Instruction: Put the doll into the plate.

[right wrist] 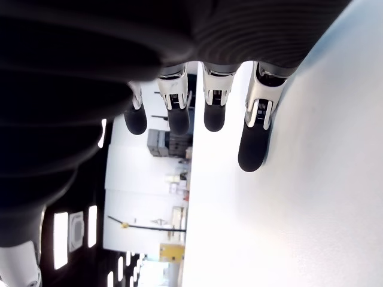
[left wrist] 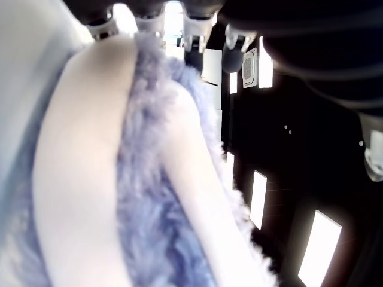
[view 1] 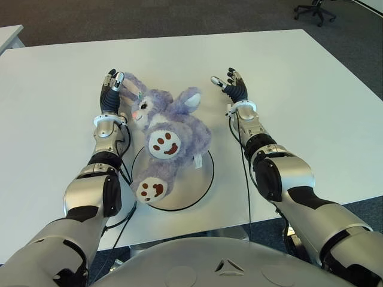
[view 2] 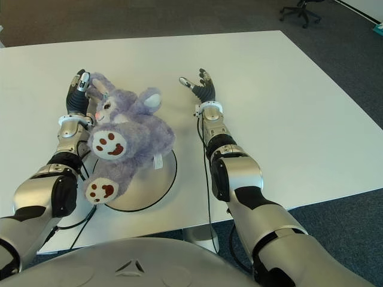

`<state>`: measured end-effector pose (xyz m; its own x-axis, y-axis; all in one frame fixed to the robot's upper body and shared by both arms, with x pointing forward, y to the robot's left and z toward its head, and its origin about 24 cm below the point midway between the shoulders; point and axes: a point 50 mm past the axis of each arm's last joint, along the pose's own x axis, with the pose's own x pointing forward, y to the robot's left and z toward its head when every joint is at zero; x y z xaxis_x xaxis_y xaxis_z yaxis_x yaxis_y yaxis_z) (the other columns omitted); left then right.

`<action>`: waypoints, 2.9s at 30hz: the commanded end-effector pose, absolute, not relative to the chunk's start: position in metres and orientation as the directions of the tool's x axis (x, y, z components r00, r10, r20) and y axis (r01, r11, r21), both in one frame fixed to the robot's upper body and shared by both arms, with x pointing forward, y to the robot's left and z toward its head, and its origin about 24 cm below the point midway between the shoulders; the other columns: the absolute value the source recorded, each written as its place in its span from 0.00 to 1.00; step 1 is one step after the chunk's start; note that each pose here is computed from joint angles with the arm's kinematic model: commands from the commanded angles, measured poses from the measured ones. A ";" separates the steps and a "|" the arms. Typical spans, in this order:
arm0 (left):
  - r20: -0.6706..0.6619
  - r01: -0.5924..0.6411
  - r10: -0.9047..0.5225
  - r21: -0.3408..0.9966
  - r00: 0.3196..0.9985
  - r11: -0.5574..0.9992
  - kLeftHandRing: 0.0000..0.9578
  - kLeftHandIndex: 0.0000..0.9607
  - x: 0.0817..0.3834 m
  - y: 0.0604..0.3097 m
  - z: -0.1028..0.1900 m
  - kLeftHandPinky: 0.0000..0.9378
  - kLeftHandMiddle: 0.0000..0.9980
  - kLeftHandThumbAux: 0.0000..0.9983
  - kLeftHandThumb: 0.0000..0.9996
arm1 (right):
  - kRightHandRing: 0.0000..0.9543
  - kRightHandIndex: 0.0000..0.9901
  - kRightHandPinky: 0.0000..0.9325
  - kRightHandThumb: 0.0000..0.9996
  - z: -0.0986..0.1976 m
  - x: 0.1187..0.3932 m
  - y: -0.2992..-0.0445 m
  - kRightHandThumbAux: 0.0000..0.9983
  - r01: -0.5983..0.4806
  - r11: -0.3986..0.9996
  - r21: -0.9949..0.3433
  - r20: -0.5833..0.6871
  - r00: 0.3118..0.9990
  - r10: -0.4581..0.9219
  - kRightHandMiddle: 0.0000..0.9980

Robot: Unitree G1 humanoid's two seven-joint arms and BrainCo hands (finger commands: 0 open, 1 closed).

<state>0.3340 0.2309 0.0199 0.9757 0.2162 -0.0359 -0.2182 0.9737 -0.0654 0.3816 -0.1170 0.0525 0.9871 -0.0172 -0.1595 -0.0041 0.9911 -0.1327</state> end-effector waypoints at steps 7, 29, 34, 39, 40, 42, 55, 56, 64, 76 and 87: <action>-0.272 -0.222 0.193 -0.078 0.943 0.972 0.03 0.00 0.301 0.219 -0.035 0.00 0.09 0.39 0.00 | 0.00 0.02 0.02 0.00 -0.021 0.340 -0.121 0.63 -0.031 0.993 -0.116 -0.481 0.877 -0.029 0.00; -0.269 -0.223 0.194 -0.080 0.943 0.972 0.03 0.00 0.299 0.218 -0.036 0.00 0.09 0.40 0.00 | 0.05 0.04 0.09 0.00 -0.021 0.338 -0.122 0.73 -0.003 0.999 -0.041 -0.430 0.903 -0.015 0.04; -0.272 -0.226 0.195 -0.085 0.942 0.970 0.03 0.00 0.299 0.218 -0.037 0.00 0.09 0.40 0.00 | 0.06 0.04 0.08 0.00 -0.021 0.336 -0.122 0.72 0.006 1.000 0.014 -0.401 0.916 0.000 0.05; -0.273 -0.228 0.197 -0.088 0.942 0.970 0.03 0.00 0.298 0.218 -0.037 0.00 0.09 0.40 0.00 | 0.06 0.04 0.08 0.00 -0.021 0.335 -0.123 0.70 0.012 0.999 0.048 -0.376 0.927 0.007 0.05; -0.273 -0.229 0.197 -0.089 0.942 0.969 0.03 0.00 0.298 0.218 -0.038 0.00 0.09 0.40 0.00 | 0.06 0.04 0.08 0.00 -0.021 0.335 -0.123 0.70 0.013 0.998 0.054 -0.371 0.929 0.008 0.05; -0.272 -0.229 0.197 -0.090 0.942 0.969 0.03 0.00 0.297 0.218 -0.038 0.00 0.09 0.40 0.00 | 0.06 0.04 0.08 0.00 -0.021 0.334 -0.123 0.69 0.015 0.998 0.065 -0.364 0.931 0.010 0.06; -0.267 -0.231 0.199 -0.096 0.943 0.968 0.04 0.00 0.295 0.217 -0.039 0.00 0.09 0.40 0.00 | 0.06 0.03 0.08 0.00 -0.023 0.331 -0.123 0.72 0.025 0.991 0.129 -0.333 0.943 0.019 0.06; -0.266 -0.232 0.199 -0.097 0.943 0.968 0.04 0.00 0.295 0.217 -0.039 0.00 0.09 0.40 0.00 | 0.06 0.03 0.08 0.00 -0.022 0.331 -0.123 0.72 0.026 0.991 0.131 -0.331 0.943 0.020 0.06; -0.262 -0.235 0.201 -0.104 0.944 0.966 0.04 0.00 0.294 0.216 -0.040 0.00 0.09 0.41 0.00 | 0.07 0.04 0.09 0.00 -0.023 0.330 -0.123 0.74 0.030 0.989 0.144 -0.322 0.947 0.018 0.06; -0.255 -0.233 0.198 -0.118 0.947 0.965 0.04 0.00 0.293 0.215 -0.041 0.00 0.09 0.39 0.00 | 0.07 0.04 0.09 0.00 -0.023 0.328 -0.124 0.73 0.035 0.989 0.143 -0.308 0.951 0.011 0.06; -0.254 -0.238 0.202 -0.120 0.946 0.964 0.04 0.00 0.292 0.215 -0.041 0.00 0.09 0.40 0.00 | 0.08 0.04 0.10 0.00 -0.024 0.327 -0.124 0.73 0.044 0.988 0.150 -0.294 0.956 0.002 0.07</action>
